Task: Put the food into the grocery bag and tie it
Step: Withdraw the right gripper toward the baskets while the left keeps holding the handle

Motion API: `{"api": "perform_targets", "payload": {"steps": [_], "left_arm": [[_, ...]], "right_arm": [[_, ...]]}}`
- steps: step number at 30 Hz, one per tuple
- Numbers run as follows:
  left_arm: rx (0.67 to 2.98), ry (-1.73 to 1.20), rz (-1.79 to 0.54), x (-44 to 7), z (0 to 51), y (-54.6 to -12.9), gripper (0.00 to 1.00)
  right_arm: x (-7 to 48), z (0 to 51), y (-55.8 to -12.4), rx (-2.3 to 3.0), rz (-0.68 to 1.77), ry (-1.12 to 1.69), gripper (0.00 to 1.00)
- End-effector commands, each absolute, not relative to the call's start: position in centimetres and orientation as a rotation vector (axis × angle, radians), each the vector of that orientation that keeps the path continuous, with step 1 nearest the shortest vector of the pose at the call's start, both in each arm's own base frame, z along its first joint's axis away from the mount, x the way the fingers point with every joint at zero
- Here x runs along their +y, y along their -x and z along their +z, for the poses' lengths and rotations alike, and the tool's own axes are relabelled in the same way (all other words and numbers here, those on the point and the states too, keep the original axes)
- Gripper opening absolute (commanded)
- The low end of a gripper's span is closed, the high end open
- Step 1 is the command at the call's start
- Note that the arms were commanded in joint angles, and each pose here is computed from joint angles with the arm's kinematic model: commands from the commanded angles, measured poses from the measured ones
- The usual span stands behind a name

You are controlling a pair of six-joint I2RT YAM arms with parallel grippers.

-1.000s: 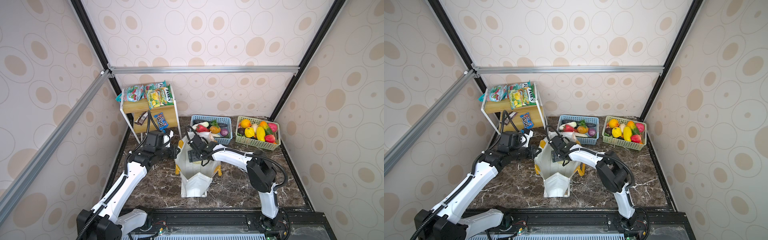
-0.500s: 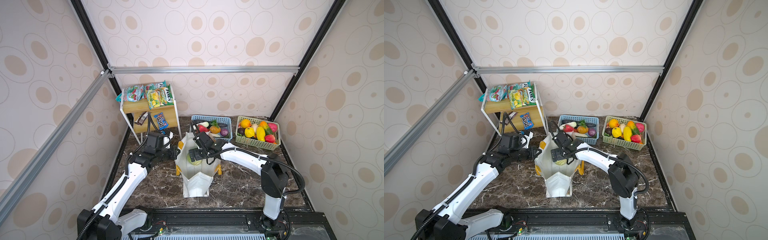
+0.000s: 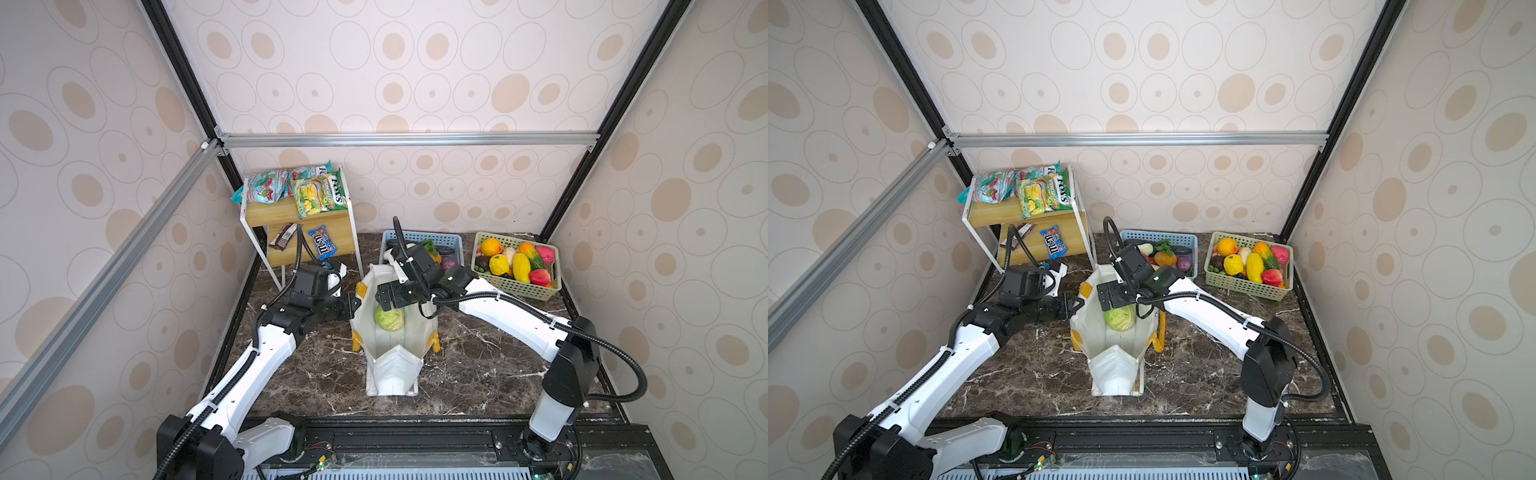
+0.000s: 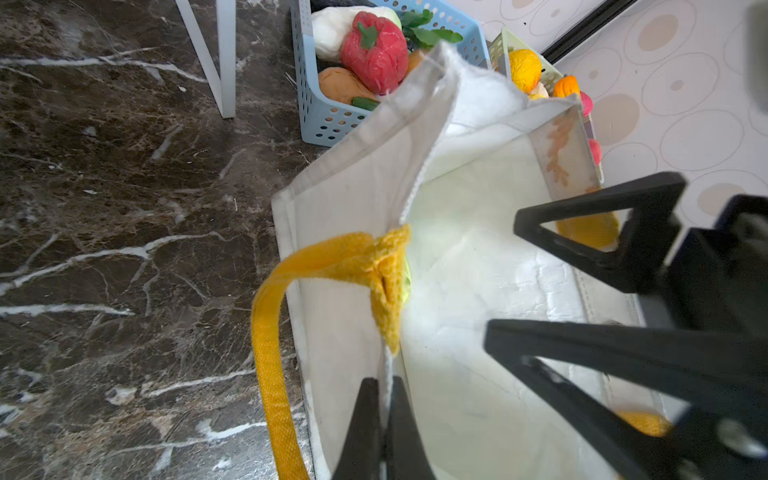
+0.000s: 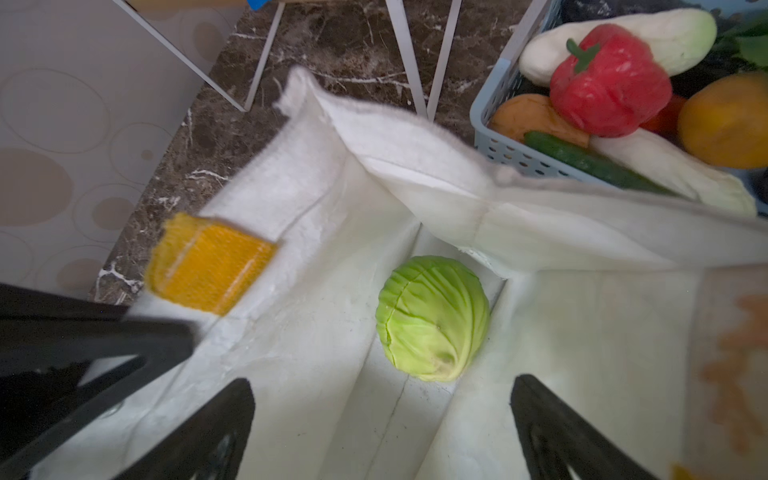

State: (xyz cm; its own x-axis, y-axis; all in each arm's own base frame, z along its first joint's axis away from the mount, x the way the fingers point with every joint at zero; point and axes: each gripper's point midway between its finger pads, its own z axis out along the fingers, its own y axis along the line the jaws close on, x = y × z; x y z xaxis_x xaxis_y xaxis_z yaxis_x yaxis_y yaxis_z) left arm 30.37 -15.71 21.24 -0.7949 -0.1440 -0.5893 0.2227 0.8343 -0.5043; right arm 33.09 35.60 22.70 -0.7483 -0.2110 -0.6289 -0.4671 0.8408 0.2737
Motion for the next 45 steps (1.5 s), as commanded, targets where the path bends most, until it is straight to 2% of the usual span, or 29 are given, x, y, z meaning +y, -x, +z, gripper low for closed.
{"api": "perform_targets", "payload": {"steps": [1,12,17,23,28,33,38,42,45], "left_arm": [[2.346,-0.037,-0.765,-15.6,22.0,-31.0,0.0],[2.346,-0.047,-0.769,-15.8,21.6,-31.2,0.0],[2.347,-0.055,-0.766,-16.0,21.5,-31.7,0.0],[2.334,-0.052,-0.756,-15.9,21.7,-32.1,0.0],[2.341,-0.04,-0.776,-16.2,21.5,-32.2,0.0],[2.353,-0.057,-0.763,-16.2,21.1,-32.3,0.0],[2.369,-0.074,-0.727,-16.0,21.2,-32.6,0.0],[2.366,-0.063,-0.731,-16.1,21.2,-32.8,0.0],[2.368,-0.055,-0.73,-16.1,21.1,-32.9,0.0]], "right_arm": [[34.5,25.8,-32.5,2.388,0.601,0.502,1.0],[27.3,28.7,-36.0,2.413,0.598,0.283,0.99],[22.1,27.6,-38.7,2.438,0.493,0.128,0.97],[17.0,24.2,-41.0,2.493,0.398,-0.007,0.88],[15.2,22.0,-42.4,2.542,0.314,0.004,0.72],[13.7,20.5,-43.8,2.574,0.227,0.001,0.71],[13.1,19.1,-45.2,2.613,0.194,0.002,0.59],[11.9,18.1,-46.7,2.626,0.179,-0.019,0.58],[12.1,17.3,-47.4,2.644,0.172,-0.005,0.52]]}}
